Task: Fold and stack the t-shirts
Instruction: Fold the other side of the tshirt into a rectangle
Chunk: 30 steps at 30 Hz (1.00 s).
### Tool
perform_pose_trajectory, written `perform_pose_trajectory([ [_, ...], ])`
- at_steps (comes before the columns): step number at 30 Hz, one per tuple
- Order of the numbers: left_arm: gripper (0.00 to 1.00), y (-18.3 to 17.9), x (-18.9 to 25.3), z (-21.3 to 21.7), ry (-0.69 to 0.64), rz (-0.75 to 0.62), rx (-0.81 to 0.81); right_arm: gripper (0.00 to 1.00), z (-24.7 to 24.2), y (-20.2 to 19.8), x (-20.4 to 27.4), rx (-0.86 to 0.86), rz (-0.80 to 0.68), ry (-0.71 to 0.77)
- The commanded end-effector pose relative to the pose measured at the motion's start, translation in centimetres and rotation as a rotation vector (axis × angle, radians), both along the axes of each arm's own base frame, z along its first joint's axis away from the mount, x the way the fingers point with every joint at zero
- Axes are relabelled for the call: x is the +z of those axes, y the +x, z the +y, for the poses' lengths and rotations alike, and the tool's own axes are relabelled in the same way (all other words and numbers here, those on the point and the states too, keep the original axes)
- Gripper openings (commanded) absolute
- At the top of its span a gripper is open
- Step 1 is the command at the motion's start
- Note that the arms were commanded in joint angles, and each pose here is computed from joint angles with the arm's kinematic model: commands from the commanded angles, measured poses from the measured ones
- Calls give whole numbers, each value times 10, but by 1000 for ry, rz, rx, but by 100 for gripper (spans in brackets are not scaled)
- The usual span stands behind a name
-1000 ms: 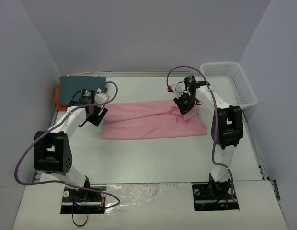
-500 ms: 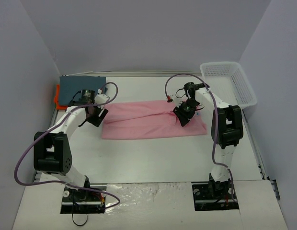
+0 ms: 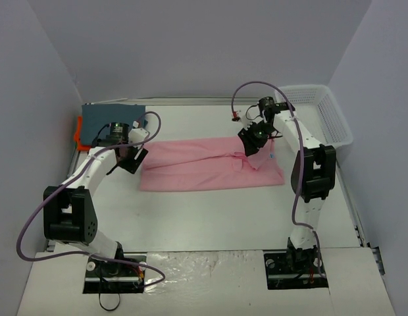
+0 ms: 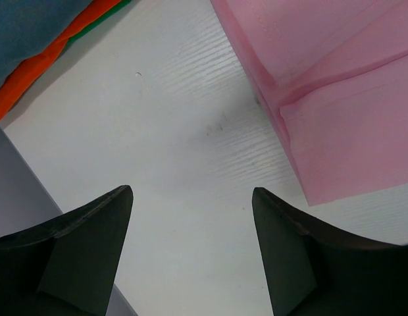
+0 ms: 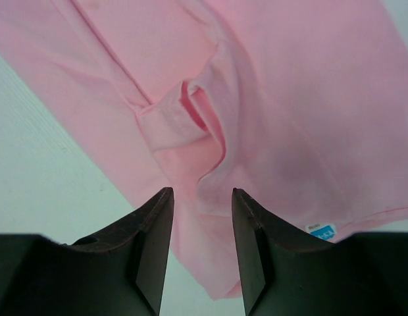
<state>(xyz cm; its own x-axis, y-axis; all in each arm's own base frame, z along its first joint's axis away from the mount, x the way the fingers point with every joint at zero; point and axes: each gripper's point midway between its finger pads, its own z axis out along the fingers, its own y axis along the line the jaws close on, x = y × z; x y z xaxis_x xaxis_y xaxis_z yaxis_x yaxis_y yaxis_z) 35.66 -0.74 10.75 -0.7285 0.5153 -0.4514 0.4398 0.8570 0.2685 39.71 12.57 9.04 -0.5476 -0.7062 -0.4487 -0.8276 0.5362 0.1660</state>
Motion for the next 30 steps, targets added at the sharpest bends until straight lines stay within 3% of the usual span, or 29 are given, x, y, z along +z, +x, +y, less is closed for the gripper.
perform_pose_trajectory([
  [1, 72, 0, 16, 1, -7, -39, 1, 37, 8, 15, 7, -30, -1, 48],
  [13, 72, 2, 8, 3, 3, -28, 13, 25, 17, 55, -20, -76, 7, 34],
  [30, 72, -1, -2, 2, -6, -7, 13, 22, 28, -16, -77, 44, 181, -30],
])
